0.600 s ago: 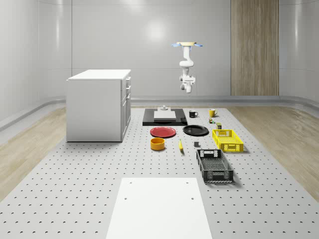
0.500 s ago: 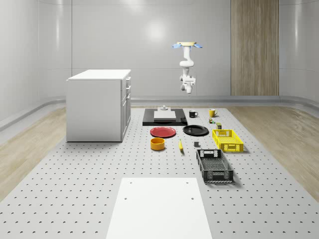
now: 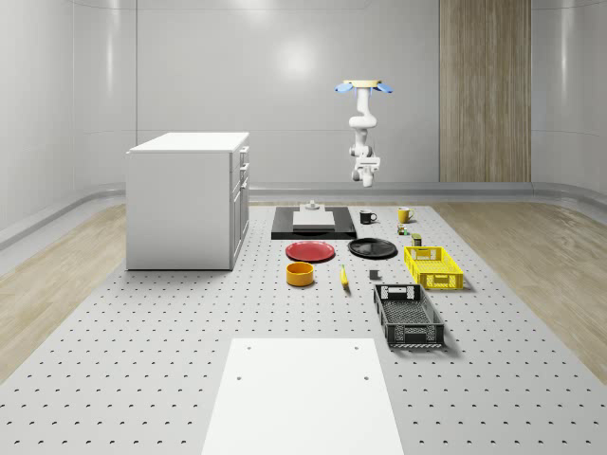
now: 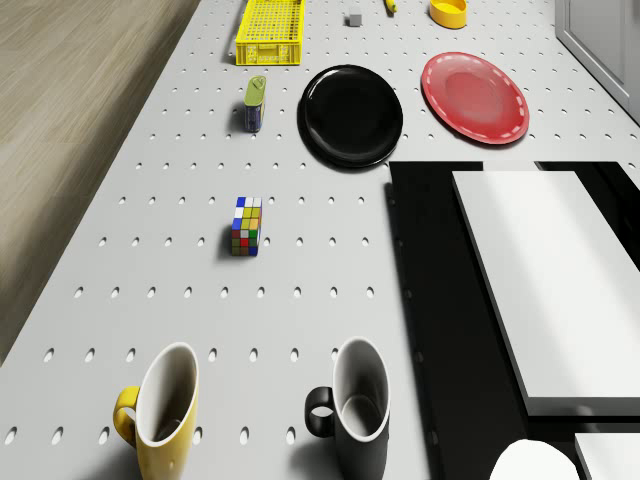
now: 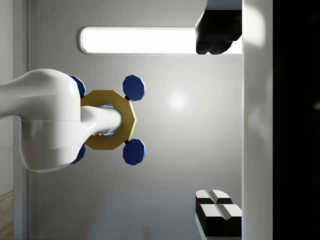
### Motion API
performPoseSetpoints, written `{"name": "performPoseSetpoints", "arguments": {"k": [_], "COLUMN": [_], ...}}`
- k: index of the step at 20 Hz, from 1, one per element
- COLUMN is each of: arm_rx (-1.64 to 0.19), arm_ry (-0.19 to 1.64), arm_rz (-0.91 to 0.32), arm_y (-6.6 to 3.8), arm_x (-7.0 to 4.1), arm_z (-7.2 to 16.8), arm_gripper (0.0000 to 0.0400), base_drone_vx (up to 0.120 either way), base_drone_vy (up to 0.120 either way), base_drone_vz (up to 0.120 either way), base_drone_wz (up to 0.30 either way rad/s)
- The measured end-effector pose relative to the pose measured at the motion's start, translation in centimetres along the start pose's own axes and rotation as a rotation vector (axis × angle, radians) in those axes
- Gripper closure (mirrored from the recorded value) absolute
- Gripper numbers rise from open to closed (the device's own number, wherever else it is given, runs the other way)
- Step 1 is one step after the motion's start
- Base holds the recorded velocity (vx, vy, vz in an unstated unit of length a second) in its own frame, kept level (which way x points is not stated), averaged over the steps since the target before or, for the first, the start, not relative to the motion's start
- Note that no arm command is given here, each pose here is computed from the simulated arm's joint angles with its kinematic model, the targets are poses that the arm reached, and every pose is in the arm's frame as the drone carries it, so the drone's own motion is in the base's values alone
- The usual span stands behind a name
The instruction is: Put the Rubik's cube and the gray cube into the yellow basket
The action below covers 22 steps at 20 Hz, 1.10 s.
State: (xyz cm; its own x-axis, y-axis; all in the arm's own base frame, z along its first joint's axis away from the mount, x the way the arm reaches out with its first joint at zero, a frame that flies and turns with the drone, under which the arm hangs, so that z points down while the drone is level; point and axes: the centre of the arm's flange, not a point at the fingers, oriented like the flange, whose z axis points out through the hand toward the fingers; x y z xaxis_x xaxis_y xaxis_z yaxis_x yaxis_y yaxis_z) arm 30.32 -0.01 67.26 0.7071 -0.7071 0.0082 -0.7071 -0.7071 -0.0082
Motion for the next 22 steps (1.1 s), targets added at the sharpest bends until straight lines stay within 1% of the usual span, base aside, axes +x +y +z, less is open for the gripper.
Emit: {"name": "performPoseSetpoints", "arguments": {"k": [4, 8, 22], "arm_rx": [0.002, 0.004, 0.011], "arm_ry": [0.002, 0.004, 0.013], "arm_rz": [0.0, 0.0, 0.0], "arm_y": [-0.1, -0.1, 0.0], "arm_x": [0.1, 0.1, 0.0], "arm_z": [-1.1, -1.5, -1.9], "arm_gripper": [0.0, 0.0, 0.0], "base_drone_vx": [0.12, 0.12, 0.12], "base_drone_vy": [0.12, 0.12, 0.12], "base_drone_vz": [0.0, 0.0, 0.0], "base_drone_wz": [0.0, 0.0, 0.0]}}
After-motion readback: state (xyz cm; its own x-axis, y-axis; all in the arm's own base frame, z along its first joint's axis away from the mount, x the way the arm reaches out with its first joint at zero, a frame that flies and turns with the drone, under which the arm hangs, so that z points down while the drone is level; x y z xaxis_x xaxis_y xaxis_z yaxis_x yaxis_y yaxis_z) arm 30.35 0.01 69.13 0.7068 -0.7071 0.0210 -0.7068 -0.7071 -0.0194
